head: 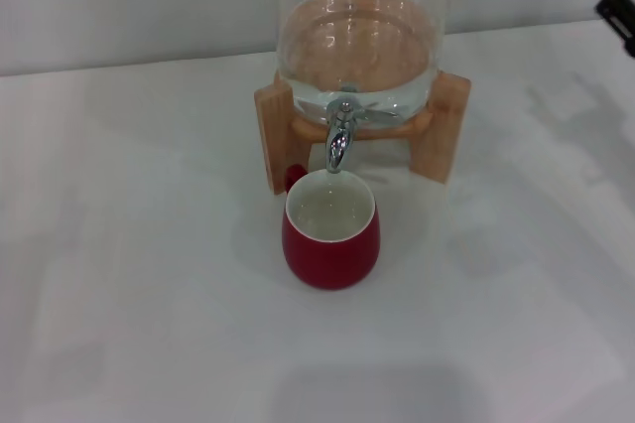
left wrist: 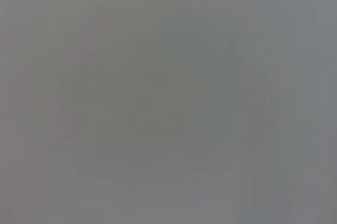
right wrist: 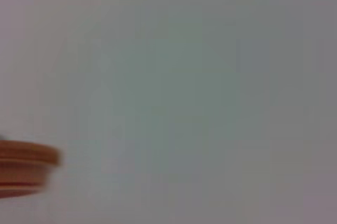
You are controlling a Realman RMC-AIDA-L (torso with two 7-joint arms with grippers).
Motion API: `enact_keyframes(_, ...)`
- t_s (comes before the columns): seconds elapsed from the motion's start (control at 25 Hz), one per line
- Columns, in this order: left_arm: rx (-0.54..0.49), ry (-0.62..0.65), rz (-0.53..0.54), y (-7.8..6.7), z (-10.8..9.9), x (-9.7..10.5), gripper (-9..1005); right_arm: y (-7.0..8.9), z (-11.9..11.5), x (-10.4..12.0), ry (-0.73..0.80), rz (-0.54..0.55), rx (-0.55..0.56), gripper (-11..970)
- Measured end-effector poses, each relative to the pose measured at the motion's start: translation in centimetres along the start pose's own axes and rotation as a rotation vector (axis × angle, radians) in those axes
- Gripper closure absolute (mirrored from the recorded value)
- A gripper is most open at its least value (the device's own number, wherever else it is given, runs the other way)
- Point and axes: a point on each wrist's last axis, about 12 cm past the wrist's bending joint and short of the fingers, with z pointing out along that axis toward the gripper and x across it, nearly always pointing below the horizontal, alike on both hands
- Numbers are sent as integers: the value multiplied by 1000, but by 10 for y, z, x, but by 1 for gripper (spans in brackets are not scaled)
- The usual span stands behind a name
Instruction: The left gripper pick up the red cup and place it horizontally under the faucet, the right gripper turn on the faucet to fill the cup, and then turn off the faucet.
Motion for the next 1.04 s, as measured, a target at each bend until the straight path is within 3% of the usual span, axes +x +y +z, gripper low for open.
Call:
enact_keyframes(0.48, -94, 2, -31, 10, -11, 3, 126, -28, -10, -8, -37, -29, 171, 154)
enact_keyframes(1.04, -90, -12, -27, 11, -21, 3, 126, -32, -20, -5, -35, -9, 242, 98)
